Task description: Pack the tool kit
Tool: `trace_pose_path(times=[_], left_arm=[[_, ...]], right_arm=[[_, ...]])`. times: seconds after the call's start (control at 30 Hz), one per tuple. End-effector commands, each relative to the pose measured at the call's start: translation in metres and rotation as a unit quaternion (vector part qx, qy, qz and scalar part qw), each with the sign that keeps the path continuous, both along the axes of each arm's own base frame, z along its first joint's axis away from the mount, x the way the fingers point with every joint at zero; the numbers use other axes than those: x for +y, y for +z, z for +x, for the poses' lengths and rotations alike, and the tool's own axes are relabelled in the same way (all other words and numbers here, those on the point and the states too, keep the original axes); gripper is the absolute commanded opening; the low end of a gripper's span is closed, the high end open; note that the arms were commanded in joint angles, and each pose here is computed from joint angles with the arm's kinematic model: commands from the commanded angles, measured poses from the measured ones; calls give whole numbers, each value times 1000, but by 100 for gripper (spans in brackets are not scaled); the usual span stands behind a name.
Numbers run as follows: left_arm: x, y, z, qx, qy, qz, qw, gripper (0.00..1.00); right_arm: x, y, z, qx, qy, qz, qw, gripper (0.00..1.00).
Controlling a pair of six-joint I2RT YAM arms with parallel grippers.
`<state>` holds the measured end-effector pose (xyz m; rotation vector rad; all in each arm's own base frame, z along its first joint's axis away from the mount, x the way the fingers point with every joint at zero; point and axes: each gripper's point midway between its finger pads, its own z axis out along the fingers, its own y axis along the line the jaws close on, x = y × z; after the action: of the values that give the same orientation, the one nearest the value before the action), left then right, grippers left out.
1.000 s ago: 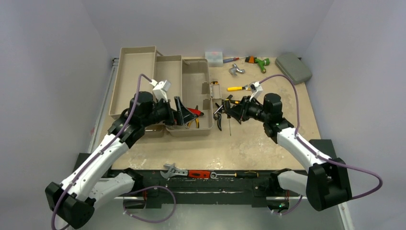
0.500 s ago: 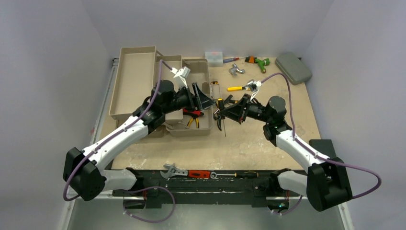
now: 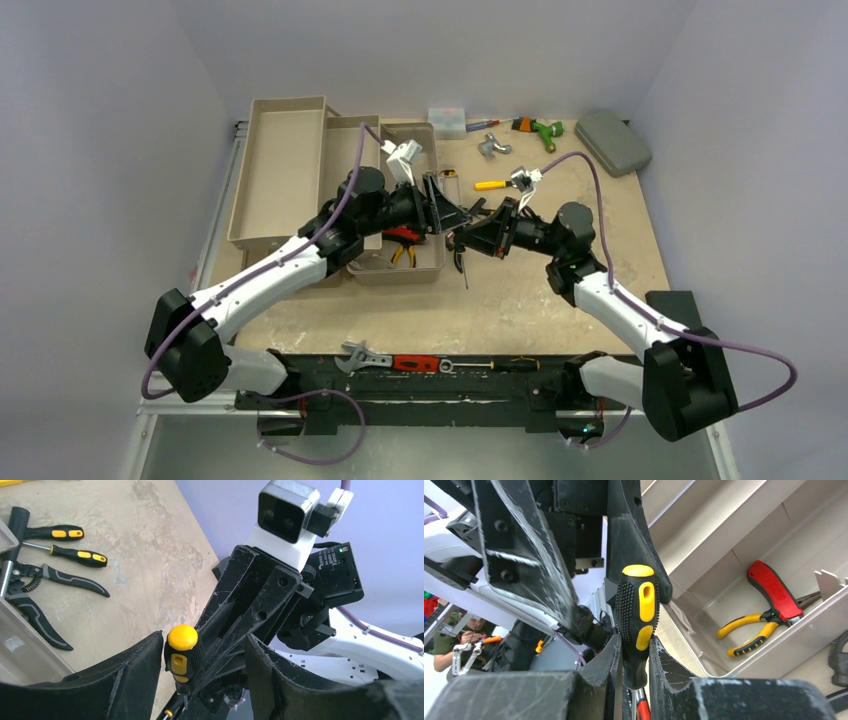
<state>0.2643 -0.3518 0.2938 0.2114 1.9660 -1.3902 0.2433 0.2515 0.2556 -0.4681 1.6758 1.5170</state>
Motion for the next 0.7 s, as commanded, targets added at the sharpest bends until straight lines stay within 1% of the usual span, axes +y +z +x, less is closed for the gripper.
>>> trace_pose_path(times=[0.0, 0.1, 0.2, 0.3, 0.33, 0.37, 0.43, 0.47, 0.5, 0.57, 0.67], left_arm=[[-14, 20, -2, -20, -13, -27, 999, 55], [-16, 19, -1, -19, -15, -27, 999, 44], [-20, 25, -1, -27, -23, -35, 999, 29], [-21, 33, -2, -44, -32, -31, 998, 7], [-18, 35, -2, -50, -30, -21, 998, 0], [-12, 37, -2, -57, -21, -7, 998, 0], [8, 36, 4, -66, 13, 33, 997, 0], [19, 39, 6, -72, 30, 48, 996, 0], [32, 40, 9, -74, 47, 66, 994, 0], [63, 43, 16, -76, 85, 108, 988, 0], [116, 55, 24, -79, 143, 183, 969, 0]], right_arm=[[5, 34, -2, -48, 9, 26, 998, 0], [9, 36, -4, -50, 16, 26, 998, 0], [13, 31, -5, -50, 24, 12, 998, 0], [13, 30, -6, -51, 22, 7, 998, 0], [12, 30, -5, -51, 19, 5, 999, 12], [11, 29, -4, -52, 12, 0, 999, 23], [8, 27, -2, -56, -4, -13, 998, 39], [6, 25, -1, -59, -13, -21, 998, 44], [4, 24, -1, -60, -21, -29, 998, 47], [0, 20, 1, -62, -33, -43, 997, 50], [-4, 15, 4, -56, -51, -57, 995, 55]])
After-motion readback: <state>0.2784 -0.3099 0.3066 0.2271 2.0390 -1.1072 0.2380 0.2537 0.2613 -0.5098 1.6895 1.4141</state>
